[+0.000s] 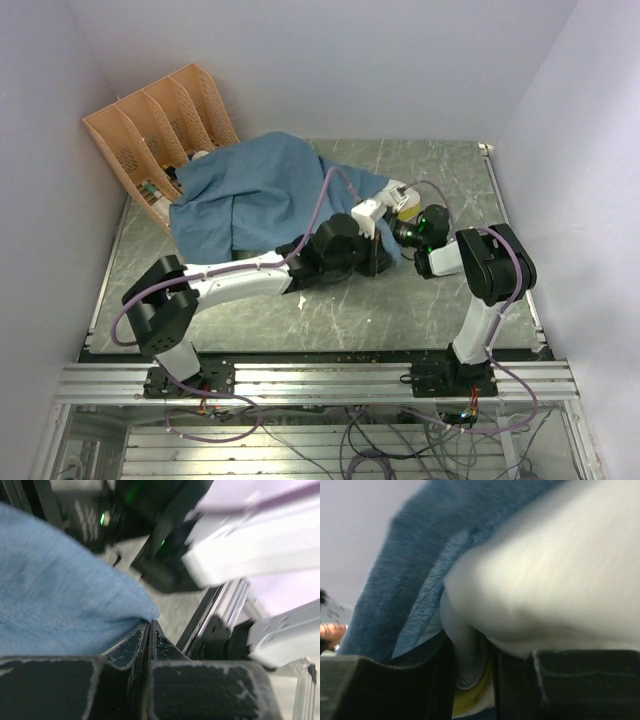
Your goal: Put the pillow into the pillowcase
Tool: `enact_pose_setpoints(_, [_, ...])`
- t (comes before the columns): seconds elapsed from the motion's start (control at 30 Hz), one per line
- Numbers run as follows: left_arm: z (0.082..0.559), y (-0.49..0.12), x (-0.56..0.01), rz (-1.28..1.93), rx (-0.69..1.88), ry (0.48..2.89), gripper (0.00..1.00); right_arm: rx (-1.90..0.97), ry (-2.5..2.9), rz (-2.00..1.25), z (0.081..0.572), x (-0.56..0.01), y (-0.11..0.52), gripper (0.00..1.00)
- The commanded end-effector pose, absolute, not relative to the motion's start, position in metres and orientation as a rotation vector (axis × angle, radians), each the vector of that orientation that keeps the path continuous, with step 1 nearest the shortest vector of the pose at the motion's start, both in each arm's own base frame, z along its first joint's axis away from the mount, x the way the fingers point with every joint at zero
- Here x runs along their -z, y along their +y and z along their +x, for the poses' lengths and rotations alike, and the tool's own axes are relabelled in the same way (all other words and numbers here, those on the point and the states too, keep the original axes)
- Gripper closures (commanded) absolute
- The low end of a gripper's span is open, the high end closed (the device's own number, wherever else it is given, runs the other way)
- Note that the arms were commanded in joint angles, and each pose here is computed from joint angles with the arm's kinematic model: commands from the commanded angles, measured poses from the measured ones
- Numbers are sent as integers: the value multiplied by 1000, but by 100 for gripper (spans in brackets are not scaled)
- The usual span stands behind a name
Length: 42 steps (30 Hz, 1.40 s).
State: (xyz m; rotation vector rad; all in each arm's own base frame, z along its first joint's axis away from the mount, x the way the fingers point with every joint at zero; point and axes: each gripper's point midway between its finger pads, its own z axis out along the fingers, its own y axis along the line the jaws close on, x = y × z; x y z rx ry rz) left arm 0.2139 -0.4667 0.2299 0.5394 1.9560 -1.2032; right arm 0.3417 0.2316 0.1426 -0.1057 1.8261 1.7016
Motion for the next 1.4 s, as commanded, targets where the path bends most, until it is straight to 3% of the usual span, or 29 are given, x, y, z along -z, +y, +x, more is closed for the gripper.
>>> enact_pose_setpoints(0.0, [165,-477,-229,604,1524,1888,84,-1725,2117,-385,273,-76,242,66])
enact_pose_setpoints(0.03, [159,-471,-219,604,1528,1911,76,-1673,2167,-436,266,-69,233,58])
enact_pose_setpoints(0.13, [146,-450,-210,613,1535,1921,58,-1340,2164,-681,276,-76,194,21])
enact_pose_setpoints(0.23, [142,-425,-221,616,1472,1902,44,-1091,2122,-717,296,-105,144,5])
enact_pose_setpoints(0.3, [145,-408,-233,614,1382,1895,35,-928,2119,-746,305,-110,112,2])
enact_pose_setpoints(0.43, [164,-381,-259,586,1183,1885,23,-754,2118,-809,306,-107,67,1])
enact_pose_setpoints(0.53, [186,-378,-275,582,1092,1892,23,-781,2070,-787,308,-118,52,1])
enact_pose_setpoints(0.77, [291,-412,-257,421,778,2003,16,-1052,1990,-95,392,-122,33,0])
enact_pose_setpoints(0.9, [340,-431,-247,365,805,2051,16,-1304,1940,244,424,-111,45,0])
enact_pose_setpoints(1.13, [347,-422,-257,327,857,1991,16,-1342,2026,374,448,-74,78,2])
enact_pose_setpoints(1.23, [349,-410,-262,321,836,1987,16,-1373,2057,324,451,-62,104,13])
enact_pose_setpoints(1.37, [349,-398,-279,352,822,1955,17,-1390,1941,71,459,-106,127,55])
